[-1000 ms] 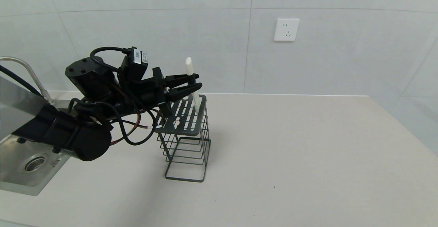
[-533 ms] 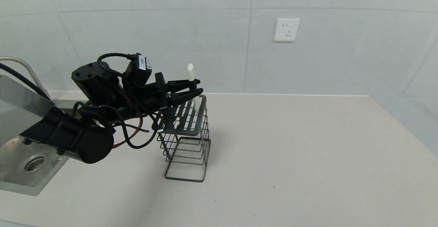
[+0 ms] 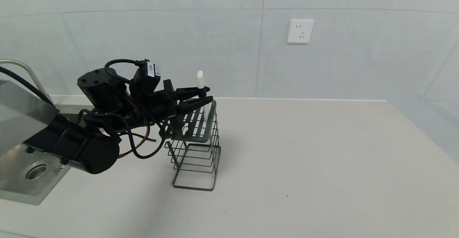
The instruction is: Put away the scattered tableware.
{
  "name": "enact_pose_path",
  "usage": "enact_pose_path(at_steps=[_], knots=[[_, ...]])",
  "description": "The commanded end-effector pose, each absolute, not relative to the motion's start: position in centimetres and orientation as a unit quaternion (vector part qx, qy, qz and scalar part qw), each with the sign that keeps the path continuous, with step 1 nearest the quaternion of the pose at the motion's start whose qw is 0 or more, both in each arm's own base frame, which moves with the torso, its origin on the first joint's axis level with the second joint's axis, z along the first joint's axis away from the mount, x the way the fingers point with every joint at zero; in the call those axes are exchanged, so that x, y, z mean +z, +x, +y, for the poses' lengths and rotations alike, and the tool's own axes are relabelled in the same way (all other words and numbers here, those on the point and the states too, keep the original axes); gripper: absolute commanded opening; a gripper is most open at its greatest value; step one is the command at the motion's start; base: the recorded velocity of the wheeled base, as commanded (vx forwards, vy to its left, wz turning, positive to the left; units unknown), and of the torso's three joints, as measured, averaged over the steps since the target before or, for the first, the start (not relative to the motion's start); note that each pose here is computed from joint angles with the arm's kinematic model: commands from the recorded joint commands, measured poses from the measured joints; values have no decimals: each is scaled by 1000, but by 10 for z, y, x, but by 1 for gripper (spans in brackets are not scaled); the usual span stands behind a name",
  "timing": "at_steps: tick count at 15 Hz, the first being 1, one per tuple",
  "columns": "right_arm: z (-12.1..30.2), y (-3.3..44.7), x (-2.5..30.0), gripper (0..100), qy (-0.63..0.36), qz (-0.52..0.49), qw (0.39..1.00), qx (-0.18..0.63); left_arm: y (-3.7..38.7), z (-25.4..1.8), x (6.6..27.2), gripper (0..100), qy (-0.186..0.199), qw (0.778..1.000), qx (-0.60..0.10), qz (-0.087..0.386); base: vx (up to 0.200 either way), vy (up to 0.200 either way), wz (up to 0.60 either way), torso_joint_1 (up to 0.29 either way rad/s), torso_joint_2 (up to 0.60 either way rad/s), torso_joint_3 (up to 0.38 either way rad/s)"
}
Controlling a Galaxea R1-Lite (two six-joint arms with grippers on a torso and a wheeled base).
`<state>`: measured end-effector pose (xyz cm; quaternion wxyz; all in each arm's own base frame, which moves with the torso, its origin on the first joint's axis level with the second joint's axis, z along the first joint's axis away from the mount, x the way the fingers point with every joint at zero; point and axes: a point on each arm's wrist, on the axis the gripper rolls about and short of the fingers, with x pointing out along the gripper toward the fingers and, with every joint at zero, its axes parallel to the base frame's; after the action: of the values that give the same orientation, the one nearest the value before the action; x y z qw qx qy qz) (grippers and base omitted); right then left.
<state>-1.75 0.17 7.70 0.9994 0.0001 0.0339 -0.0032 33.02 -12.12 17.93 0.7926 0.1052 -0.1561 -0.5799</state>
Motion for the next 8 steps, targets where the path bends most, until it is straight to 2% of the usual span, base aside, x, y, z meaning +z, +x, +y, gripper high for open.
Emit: enact_pose_path(at_steps=[1, 8], knots=[[2, -17, 77, 0, 0, 34, 999, -3, 329, -121, 178, 0, 104, 793, -581, -152, 0, 0, 0, 0, 0, 0], [2, -17, 77, 0, 0, 34, 999, -3, 327, -120, 163, 0, 100, 795, -584, -130, 0, 0, 0, 0, 0, 0]])
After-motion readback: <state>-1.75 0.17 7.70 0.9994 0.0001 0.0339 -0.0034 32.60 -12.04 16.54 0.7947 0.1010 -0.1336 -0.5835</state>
